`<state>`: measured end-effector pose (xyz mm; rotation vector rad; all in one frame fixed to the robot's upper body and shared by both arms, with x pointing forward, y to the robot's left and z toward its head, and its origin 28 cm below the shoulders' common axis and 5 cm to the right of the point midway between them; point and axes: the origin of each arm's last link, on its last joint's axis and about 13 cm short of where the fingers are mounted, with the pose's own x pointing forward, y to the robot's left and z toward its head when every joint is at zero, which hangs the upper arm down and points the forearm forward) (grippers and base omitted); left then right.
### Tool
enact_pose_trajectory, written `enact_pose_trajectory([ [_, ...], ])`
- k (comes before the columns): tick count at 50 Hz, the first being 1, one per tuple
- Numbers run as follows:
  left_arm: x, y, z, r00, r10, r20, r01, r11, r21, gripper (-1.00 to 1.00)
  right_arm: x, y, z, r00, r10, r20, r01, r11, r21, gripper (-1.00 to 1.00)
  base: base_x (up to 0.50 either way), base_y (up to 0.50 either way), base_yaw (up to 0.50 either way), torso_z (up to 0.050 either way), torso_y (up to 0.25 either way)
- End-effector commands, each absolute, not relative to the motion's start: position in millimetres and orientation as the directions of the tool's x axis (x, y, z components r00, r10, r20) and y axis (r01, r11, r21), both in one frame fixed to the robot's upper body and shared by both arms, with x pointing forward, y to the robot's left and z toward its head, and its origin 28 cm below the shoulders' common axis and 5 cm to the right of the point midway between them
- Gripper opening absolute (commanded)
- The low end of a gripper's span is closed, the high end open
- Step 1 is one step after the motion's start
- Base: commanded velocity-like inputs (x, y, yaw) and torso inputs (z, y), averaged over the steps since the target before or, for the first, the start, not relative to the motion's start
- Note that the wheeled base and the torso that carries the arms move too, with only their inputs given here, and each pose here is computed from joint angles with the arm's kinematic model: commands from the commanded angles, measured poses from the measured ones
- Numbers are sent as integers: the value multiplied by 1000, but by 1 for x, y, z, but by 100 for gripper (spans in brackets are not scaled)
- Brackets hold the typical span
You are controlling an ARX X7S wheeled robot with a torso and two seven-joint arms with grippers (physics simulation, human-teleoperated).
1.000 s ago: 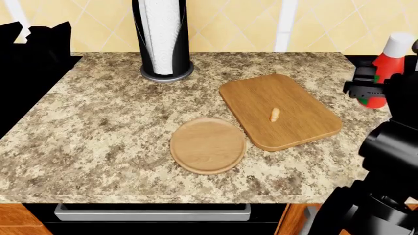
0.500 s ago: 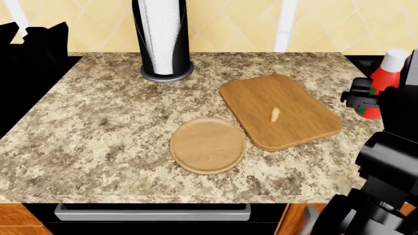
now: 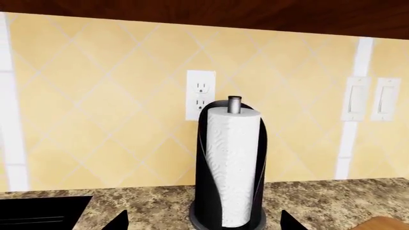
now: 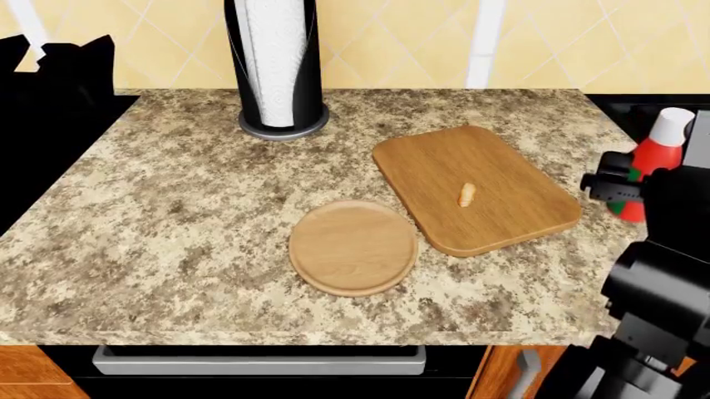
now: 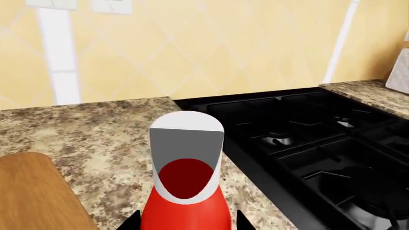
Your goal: Pick the sushi from the plate and place it on the cutting board. Then pick the condiment bottle from the cabinet and place it next to the cutting board.
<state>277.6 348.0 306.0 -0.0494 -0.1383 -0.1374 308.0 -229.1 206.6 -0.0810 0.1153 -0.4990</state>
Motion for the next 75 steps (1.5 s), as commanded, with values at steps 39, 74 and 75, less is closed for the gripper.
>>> enact_pose_trajectory([
  [39,275,347,309,980,-137,144,143,989,-32,100,303,-233,183,825,-549,-133,543,836,-76,-100,0,0,0,0,1],
  [74,276,347,308,979,-140,149,147,988,-37,100,289,-231,218,837,-547,-17,547,837,-32,100,0,0,0,0,0],
  [75,276,347,308,979,-140,149,147,988,-37,100,288,-231,220,836,-548,-10,548,836,-28,100,0,0,0,0,0],
])
